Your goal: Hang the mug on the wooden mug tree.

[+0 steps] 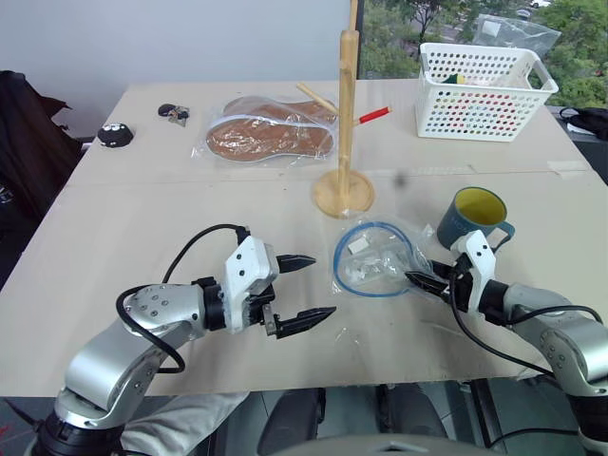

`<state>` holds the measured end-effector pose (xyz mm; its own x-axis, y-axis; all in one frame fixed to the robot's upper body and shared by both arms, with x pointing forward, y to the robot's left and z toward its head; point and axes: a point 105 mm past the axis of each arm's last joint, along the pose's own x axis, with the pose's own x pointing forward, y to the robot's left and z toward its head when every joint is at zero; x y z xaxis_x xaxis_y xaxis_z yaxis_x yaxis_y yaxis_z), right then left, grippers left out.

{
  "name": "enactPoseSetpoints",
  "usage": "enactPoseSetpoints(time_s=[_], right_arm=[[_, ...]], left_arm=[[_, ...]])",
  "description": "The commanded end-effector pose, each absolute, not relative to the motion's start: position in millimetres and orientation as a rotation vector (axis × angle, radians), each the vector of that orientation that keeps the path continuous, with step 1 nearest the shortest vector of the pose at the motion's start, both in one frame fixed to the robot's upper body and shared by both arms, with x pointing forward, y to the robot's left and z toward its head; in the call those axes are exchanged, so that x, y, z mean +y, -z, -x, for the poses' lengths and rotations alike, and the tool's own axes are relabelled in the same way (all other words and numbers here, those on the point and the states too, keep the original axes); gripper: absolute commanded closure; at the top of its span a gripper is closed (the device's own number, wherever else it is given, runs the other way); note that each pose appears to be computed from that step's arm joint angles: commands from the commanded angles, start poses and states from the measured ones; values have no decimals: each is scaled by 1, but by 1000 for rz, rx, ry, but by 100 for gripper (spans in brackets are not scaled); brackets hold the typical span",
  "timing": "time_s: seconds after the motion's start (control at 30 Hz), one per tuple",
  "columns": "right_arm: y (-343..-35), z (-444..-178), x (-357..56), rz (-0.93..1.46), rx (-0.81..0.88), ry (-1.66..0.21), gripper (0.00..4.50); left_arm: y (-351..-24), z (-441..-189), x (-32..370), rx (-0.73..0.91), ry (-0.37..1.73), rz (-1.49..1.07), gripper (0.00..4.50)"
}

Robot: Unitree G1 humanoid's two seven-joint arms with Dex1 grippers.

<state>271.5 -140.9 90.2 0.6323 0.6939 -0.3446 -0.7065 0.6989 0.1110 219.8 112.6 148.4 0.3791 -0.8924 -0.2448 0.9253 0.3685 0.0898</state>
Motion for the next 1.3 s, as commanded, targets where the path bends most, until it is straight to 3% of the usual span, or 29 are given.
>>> enactPoseSetpoints(time_s=[0.03,0.17,0.33,0.7,1.03,1.17,1.3], right_arm=[[-73,-263,-141,36,466,-811,445],[-75,-263,-140,54,443,-827,445],[-107,-264,-132,24,319,-916,445],[-210,-259,-118,-213,17,-1099,445],[-295,-245,-144,-245,-162,-1147,445],[-332,-248,-173,-196,-234,-1037,445],[-361,-258,-224,-127,-294,-799,445]], left_arm=[[-157,-218,113,126,1173,-259,0],[-158,-218,113,119,1172,-263,0],[-168,-220,111,72,1174,-228,0],[-194,-226,103,-44,1200,-141,0],[-218,-228,93,-150,1230,-52,0],[-224,-230,72,-188,1257,-1,0],[-228,-236,49,-217,1314,24,0]])
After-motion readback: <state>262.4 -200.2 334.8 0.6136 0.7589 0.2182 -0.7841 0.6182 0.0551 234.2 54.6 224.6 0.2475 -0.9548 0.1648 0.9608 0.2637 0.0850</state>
